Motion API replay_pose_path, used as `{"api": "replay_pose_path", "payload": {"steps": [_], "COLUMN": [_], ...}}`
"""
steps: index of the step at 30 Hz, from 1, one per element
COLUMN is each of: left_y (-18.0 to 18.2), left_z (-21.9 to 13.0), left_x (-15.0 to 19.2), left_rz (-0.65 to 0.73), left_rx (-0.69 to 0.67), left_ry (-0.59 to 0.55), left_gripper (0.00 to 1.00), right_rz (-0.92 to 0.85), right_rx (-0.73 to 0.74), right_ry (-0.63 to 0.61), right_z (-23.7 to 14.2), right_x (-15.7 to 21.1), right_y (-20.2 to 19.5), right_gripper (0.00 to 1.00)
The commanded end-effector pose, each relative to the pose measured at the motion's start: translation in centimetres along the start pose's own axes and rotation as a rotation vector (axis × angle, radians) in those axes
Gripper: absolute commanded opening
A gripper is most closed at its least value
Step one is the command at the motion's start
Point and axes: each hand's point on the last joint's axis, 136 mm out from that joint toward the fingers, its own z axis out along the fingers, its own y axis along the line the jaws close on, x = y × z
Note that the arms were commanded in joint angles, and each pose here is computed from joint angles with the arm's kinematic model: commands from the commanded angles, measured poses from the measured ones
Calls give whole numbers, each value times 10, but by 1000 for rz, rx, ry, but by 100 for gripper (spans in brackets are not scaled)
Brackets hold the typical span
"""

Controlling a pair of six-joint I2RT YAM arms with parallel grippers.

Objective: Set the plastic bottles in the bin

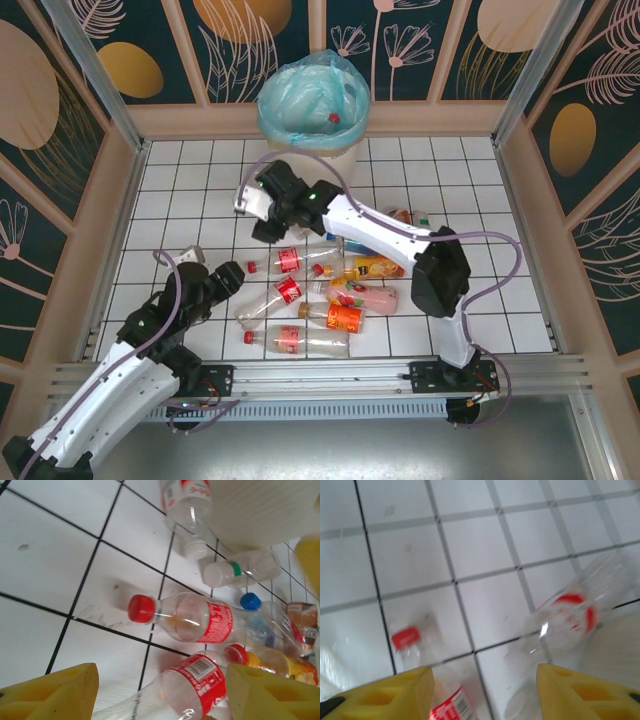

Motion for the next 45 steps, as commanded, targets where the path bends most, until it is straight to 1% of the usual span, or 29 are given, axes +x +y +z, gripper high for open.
{"api": "replay_pose_path", "payload": {"steps": [1, 4, 8, 11, 13, 16, 19, 22, 28, 31, 36, 39, 42, 45], "left_y": [1, 9, 10, 23, 24, 28, 29, 28, 29, 28, 24, 24, 24, 24], "left_z": [0, -5, -25, -40, -47, -50, -44, -38, -36, -38, -41, -43, -42, -40], "left_x": [-16, -24, -39, -46, -49, -48, -42, -39, -42, -43, -44, -47, -46, -44], "left_rz": [-108, -132, -167, -196, -199, -188, -160, -134, -117, -120, -122, -111, -100, -101], "left_rx": [14, -18, -18, -56, -52, -70, -93, -113, -123, -114, -78, -88, -101, -100], "left_ry": [-103, -154, -223, -278, -290, -283, -251, -222, -244, -252, -256, -264, -252, -243], "left_gripper": [68, 69, 69, 69, 69, 69, 70, 71, 72, 72, 72, 72, 72, 72], "right_rz": [-78, -138, -208, -244, -260, -283, -294, -281, -274, -270, -259, -261, -259, -262], "right_rx": [-130, -121, -116, -146, -155, -158, -168, -156, -199, -193, -183, -191, -192, -194], "right_ry": [113, 146, 154, 158, 171, 181, 200, 205, 214, 230, 235, 233, 228, 234], "right_z": [26, 44, 59, 68, 74, 86, 96, 103, 110, 114, 117, 120, 124, 128], "right_x": [37, 46, 46, 40, 38, 38, 39, 32, 34, 39, 37, 36, 34, 36], "right_y": [39, 49, 53, 61, 66, 70, 72, 67, 74, 74, 71, 72, 72, 72], "right_gripper": [58, 64, 64, 66, 68, 70, 71, 71, 68, 67, 63, 61, 58, 57]}}
